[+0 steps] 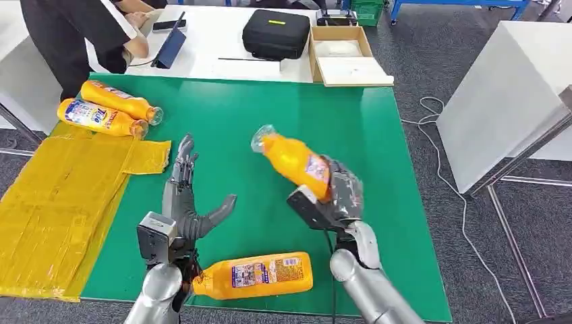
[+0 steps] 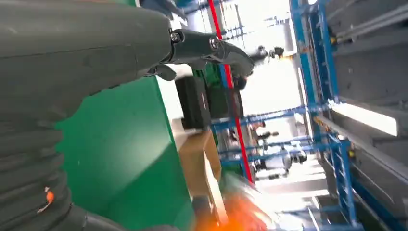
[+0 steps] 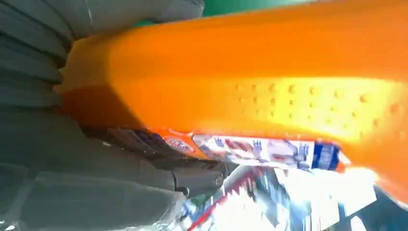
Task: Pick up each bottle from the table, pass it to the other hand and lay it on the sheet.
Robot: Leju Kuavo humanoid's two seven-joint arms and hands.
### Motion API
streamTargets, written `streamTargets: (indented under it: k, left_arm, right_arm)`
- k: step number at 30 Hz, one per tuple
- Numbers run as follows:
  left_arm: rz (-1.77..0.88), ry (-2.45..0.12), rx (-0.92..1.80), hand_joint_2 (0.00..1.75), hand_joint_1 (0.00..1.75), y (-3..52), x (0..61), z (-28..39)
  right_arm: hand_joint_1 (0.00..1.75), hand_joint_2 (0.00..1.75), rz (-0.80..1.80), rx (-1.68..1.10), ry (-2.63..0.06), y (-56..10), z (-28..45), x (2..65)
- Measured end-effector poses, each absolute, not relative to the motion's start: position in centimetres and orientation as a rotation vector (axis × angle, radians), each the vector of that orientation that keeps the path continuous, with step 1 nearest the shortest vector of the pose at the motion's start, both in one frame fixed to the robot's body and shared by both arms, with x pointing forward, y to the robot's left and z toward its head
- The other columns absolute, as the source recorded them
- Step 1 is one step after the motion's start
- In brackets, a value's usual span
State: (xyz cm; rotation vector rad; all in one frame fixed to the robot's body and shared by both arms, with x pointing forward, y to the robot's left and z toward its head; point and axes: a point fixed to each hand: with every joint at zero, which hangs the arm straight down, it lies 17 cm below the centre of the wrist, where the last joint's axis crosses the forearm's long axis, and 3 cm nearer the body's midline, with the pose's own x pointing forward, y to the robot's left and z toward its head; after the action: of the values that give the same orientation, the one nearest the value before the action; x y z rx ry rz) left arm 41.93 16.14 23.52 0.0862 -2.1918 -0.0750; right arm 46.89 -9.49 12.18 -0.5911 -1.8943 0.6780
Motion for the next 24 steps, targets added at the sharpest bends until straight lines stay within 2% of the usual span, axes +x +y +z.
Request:
streamTargets:
  k: [5, 9, 16, 24]
  left_arm:
    - [-0.096, -2.183, 0.147, 1.75, 0.00, 16.3, 42.5, 23.8]
    - [-0.147, -2.173, 0.131, 1.75, 0.00, 15.1, 43.1, 24.0]
    - [-0.321, -2.176, 0.054, 1.75, 0.00, 8.6, 41.9, 23.6]
    - [-0.477, -2.100, -0.298, 1.75, 0.00, -0.3, 38.5, 23.2]
  right_arm:
    - [1.75, 1.75, 0.365, -0.435, -2.107, -9.8, 17.1, 43.8]
    - [1.75, 1.75, 0.177, -0.328, -2.100, -10.5, 17.7, 43.3]
    - [1.75, 1.75, 0.140, -0.206, -2.086, -8.8, 17.2, 43.0]
    - [1.75, 1.75, 0.175, -0.184, -2.065, -5.9, 16.3, 43.3]
